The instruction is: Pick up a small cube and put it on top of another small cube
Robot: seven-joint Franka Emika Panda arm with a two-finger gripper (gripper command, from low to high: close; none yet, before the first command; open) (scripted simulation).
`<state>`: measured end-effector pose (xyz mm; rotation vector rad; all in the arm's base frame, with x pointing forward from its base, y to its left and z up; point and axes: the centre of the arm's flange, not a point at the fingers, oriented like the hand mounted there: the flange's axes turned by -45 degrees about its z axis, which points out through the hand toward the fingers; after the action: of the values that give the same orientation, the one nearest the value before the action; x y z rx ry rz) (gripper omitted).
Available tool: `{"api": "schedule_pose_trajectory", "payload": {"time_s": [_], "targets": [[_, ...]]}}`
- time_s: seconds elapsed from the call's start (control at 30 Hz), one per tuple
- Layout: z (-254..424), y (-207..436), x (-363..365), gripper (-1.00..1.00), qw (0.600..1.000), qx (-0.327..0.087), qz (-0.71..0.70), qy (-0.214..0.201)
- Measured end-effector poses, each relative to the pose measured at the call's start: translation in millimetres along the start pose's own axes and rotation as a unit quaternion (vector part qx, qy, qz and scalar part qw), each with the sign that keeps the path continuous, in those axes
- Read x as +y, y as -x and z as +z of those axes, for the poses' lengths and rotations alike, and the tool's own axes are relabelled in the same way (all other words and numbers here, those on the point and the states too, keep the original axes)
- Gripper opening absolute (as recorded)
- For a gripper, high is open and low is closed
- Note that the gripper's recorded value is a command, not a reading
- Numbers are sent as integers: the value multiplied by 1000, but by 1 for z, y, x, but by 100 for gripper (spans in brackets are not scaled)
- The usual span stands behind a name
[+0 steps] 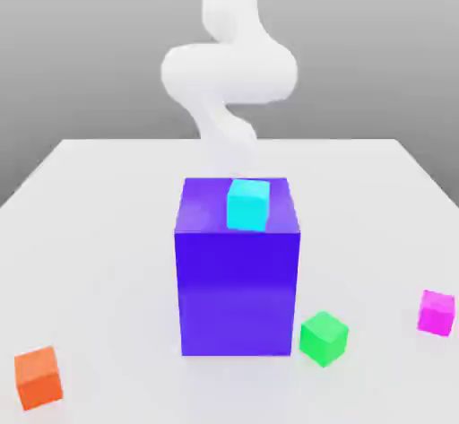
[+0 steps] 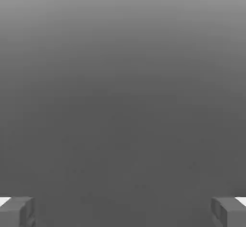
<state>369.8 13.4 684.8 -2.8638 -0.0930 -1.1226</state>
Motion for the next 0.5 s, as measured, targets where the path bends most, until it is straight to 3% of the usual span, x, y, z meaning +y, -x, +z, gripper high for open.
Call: {"api": "schedule_pose_trajectory", "payload": {"time_s": [0.23, 0.5], "targets": [[101, 15, -50, 0, 990, -77, -67, -100], [199, 65, -127, 0, 960, -161, -147, -177]]}}
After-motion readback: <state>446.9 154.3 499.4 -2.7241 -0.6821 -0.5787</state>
